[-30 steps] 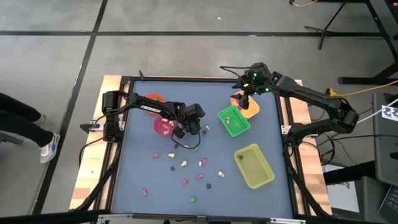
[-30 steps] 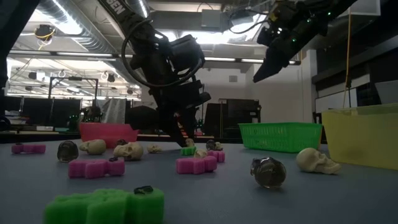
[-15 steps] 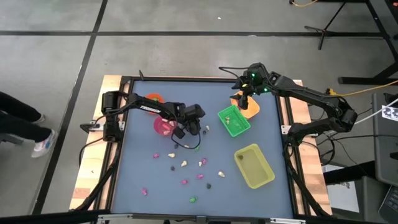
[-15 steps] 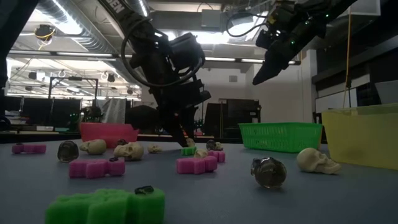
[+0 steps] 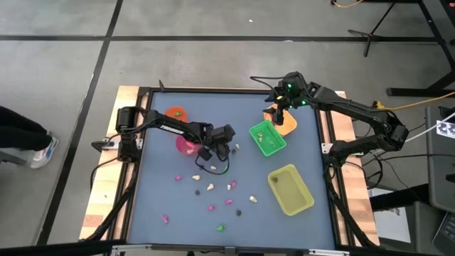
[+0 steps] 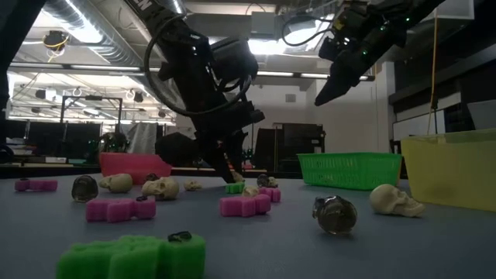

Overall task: Sort Halloween decoration
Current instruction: Put the white skull toy into the pink bin, then put the pink skeleton toy into the yellow bin

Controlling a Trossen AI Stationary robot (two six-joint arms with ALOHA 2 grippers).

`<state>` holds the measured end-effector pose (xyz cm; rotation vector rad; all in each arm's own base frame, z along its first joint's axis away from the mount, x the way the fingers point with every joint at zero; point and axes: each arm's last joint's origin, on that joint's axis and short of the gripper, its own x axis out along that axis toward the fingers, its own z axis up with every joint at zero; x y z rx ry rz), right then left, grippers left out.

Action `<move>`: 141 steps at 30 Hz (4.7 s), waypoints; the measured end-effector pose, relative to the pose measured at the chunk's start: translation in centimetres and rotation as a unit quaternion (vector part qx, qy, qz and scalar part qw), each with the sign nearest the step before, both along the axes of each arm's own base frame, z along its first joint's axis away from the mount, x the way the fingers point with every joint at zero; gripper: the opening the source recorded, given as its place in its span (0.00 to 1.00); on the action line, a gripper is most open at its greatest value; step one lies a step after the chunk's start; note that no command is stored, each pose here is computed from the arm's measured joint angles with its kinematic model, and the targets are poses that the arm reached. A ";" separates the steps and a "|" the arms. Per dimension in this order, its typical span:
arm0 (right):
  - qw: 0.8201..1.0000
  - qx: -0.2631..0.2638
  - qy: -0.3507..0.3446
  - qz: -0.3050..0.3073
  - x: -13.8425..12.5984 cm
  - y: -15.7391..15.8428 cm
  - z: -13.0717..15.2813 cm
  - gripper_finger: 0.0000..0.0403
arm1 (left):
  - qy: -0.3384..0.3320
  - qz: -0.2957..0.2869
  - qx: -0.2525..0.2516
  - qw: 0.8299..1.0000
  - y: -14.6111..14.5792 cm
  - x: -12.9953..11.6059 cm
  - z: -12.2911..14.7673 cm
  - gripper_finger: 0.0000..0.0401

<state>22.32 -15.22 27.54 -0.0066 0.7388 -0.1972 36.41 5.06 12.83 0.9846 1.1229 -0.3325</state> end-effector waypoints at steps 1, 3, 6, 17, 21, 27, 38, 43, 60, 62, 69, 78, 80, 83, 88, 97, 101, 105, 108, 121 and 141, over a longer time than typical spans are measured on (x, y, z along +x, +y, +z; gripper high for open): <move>1.000 0.000 0.000 0.000 0.0 0.0 0.0 0.57 | -0.002 0.003 0.000 1.000 -0.1 0.0 0.1 0.16; 1.000 0.000 0.000 0.000 0.0 0.0 0.0 0.57 | -0.010 0.012 -0.005 1.000 -0.1 0.0 0.4 0.16; 1.000 0.000 0.000 0.000 0.0 0.0 0.0 0.57 | -0.023 0.030 -0.017 0.999 -0.1 0.0 0.8 0.16; 1.000 0.000 0.000 0.000 0.0 0.0 0.0 0.57 | -0.067 0.076 0.002 0.995 -1.1 -0.4 3.5 0.16; 1.000 0.000 0.000 0.000 0.0 0.0 0.0 0.57 | -0.075 0.131 -0.004 0.989 -1.8 -1.3 5.1 0.16; 1.000 0.000 0.000 0.000 0.0 0.0 0.0 0.57 | -0.063 0.240 -0.058 0.967 -2.7 -3.5 6.7 0.16; 1.000 -0.001 -0.001 0.000 0.0 0.0 0.0 0.57 | 0.086 0.413 -0.061 0.905 -3.7 -8.2 6.8 0.16; 1.000 -0.001 -0.002 0.000 0.0 0.0 0.0 0.57 | 0.116 0.452 -0.049 0.883 -3.7 -9.1 6.8 0.16; 1.000 -0.002 -0.003 0.000 0.0 0.0 0.1 0.57 | 0.103 0.475 -0.050 0.872 -3.6 -9.1 6.8 0.38; 1.000 -0.002 -0.003 0.000 0.0 0.0 0.1 0.57 | 0.101 0.481 -0.051 0.869 -3.6 -9.1 6.8 0.42; 1.000 -0.002 -0.003 0.000 0.0 0.0 0.1 0.57 | 0.100 0.483 -0.052 0.868 -3.6 -9.1 6.8 0.47; 1.000 -0.002 -0.003 0.000 0.0 0.0 0.1 0.57 | 0.118 0.517 -0.052 0.846 -3.7 -9.7 6.9 0.47; 1.000 -0.002 -0.003 0.000 0.0 0.0 0.1 0.57 | 0.124 0.523 -0.062 0.841 -3.7 -9.9 7.1 0.47; 1.000 -0.002 -0.003 0.000 0.0 0.0 0.0 0.57 | 0.117 0.534 -0.075 0.834 -3.8 -10.2 7.6 0.47; 1.000 -0.002 -0.003 0.000 0.0 0.0 0.0 0.57 | 0.083 0.537 -0.095 0.834 -4.3 -10.9 9.2 0.47; 1.000 -0.001 -0.002 0.000 0.0 0.0 0.0 0.57 | 0.008 0.552 -0.150 0.820 -7.0 -12.6 12.1 0.47; 1.000 -0.001 -0.002 0.000 0.0 0.0 0.0 0.57 | -0.009 0.566 -0.168 0.807 -9.0 -12.9 12.2 0.47; 1.000 0.013 -0.008 -0.006 0.0 0.0 0.1 0.57 | -0.030 0.564 -0.199 0.801 -11.1 -12.9 11.4 0.47; 0.999 0.037 -0.021 0.009 0.1 0.2 0.1 0.57 | -0.036 0.562 -0.213 0.799 -12.4 -13.4 9.7 0.47; 0.990 0.077 -0.085 0.087 2.1 2.6 0.9 0.57 | 0.032 0.565 -0.282 0.775 -14.3 -16.3 2.8 0.47; 0.968 -0.012 -0.133 0.212 6.6 13.3 2.0 0.57 | 0.025 0.558 -0.274 0.783 -14.0 -17.3 1.0 0.46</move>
